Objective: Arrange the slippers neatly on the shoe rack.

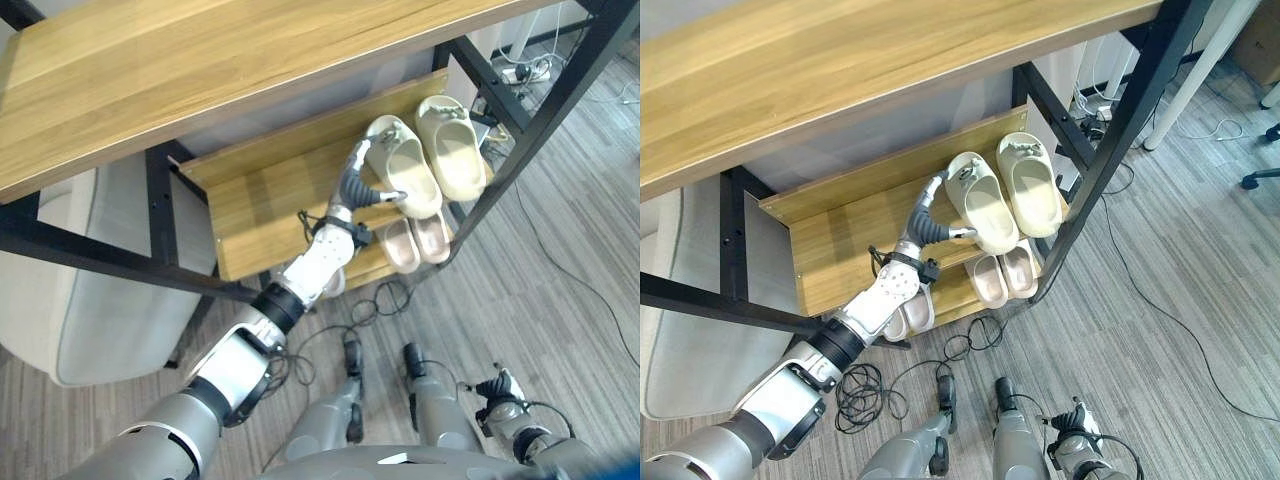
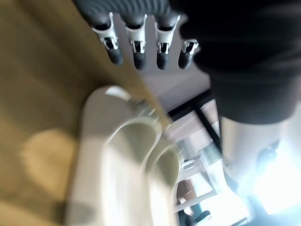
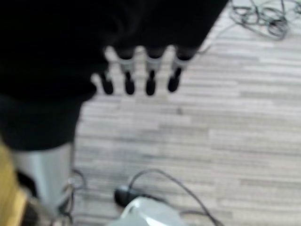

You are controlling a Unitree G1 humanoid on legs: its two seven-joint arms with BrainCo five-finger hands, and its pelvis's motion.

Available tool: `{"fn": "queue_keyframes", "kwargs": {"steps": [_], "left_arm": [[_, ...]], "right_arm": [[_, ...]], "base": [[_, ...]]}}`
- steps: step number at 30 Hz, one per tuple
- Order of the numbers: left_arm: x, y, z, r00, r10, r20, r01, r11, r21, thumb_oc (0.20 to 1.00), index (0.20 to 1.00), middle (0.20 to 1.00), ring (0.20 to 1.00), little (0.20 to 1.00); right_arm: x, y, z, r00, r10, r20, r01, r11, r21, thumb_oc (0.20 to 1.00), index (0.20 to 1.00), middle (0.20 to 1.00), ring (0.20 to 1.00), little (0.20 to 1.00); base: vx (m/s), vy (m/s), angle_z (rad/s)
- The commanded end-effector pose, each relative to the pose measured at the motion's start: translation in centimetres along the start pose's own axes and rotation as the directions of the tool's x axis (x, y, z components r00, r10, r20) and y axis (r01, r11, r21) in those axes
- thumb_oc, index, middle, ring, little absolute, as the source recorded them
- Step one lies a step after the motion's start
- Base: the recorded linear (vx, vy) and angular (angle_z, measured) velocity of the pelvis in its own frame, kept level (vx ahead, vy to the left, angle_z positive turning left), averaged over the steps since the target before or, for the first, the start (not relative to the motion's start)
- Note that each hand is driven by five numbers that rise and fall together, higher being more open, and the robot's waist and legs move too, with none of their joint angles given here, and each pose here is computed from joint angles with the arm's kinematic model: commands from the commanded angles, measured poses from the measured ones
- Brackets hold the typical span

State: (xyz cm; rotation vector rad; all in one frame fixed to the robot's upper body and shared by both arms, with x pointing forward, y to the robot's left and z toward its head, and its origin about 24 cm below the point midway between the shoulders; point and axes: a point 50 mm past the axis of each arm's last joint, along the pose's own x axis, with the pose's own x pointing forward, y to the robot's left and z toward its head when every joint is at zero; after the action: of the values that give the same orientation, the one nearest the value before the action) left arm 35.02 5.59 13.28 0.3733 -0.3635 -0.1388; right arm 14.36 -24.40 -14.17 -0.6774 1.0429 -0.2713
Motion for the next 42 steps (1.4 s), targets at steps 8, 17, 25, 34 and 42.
{"fn": "queue_keyframes", "kwargs": {"steps": [8,17,25,34,42], "left_arm": [[-2.9,3.4,-1.3,0.998,-0.033,0.046,0.034,0.999,-0.015,1.0,1.0,1.0,1.0,1.0],[-8.3,5.2,-5.3,0.983,-0.156,-0.101,0.155,0.988,-0.013,1.0,1.0,1.0,1.0,1.0],[-13.9,5.6,-9.0,0.918,-0.271,-0.291,0.26,0.963,-0.074,1.0,1.0,1.0,1.0,1.0],[-18.3,5.1,-11.2,0.824,-0.378,-0.422,0.341,0.926,-0.162,1.0,1.0,1.0,1.0,1.0],[-23.6,6.0,-14.6,0.659,-0.426,-0.62,0.348,0.903,-0.251,1.0,1.0,1.0,1.0,1.0]], "right_arm": [[-1.3,1.4,-4.8,0.988,0.083,-0.126,-0.082,0.997,0.014,1.0,1.0,1.0,1.0,1.0],[-2.8,2.9,-7.6,0.967,0.164,-0.194,-0.163,0.986,0.021,1.0,1.0,1.0,1.0,1.0],[-3.8,4.0,-9.1,0.947,0.233,-0.222,-0.232,0.972,0.029,1.0,1.0,1.0,1.0,1.0],[-5.6,4.9,-12.2,0.902,0.29,-0.32,-0.284,0.956,0.066,1.0,1.0,1.0,1.0,1.0],[-5.0,4.1,-12.2,0.9,0.288,-0.329,-0.265,0.958,0.112,1.0,1.0,1.0,1.0,1.0]], "base": [[0.06,-0.032,0.13],[0.05,-0.032,0.14],[0.01,-0.011,0.01],[-0.03,-0.002,0.0],[-0.03,0.004,-0.01]]}}
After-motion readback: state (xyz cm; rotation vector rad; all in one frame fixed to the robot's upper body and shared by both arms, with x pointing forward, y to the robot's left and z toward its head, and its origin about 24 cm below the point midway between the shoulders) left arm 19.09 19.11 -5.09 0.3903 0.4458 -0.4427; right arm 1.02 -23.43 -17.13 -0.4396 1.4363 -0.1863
